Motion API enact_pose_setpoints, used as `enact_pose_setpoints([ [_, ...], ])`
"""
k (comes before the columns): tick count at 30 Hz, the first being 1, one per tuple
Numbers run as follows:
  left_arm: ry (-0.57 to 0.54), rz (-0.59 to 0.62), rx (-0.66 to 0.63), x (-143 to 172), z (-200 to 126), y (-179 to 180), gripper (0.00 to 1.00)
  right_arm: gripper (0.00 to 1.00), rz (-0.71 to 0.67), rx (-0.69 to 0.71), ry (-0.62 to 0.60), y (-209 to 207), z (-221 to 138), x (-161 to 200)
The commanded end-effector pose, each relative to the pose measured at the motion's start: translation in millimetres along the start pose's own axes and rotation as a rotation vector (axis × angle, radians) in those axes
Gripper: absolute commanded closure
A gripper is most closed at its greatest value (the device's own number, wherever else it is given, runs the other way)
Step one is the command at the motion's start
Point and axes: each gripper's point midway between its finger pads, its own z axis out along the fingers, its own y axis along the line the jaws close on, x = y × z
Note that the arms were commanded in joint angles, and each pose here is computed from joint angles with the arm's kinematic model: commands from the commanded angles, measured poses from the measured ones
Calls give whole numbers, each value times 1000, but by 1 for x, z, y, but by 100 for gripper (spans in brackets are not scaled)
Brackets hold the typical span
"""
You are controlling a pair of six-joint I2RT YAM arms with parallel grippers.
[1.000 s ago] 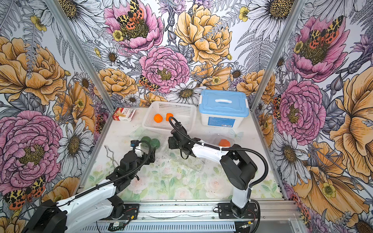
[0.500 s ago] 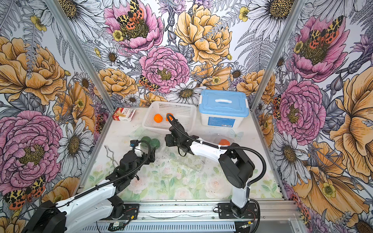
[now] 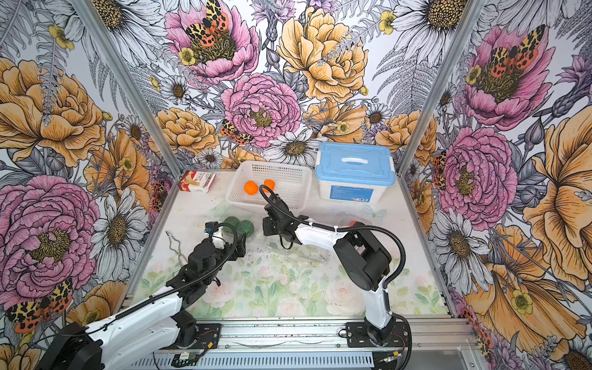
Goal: Take oranges out of containers
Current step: Move the packing box to the center of the board.
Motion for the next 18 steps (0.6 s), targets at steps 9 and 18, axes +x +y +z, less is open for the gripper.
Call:
enact_pose_setpoints([
  [9, -9, -25, 5, -5, -1, 0, 1, 89, 4, 8, -25, 2, -5, -7],
  [18, -10, -25, 2, -4, -1, 1, 1, 100, 9, 29, -48, -4, -20, -10],
])
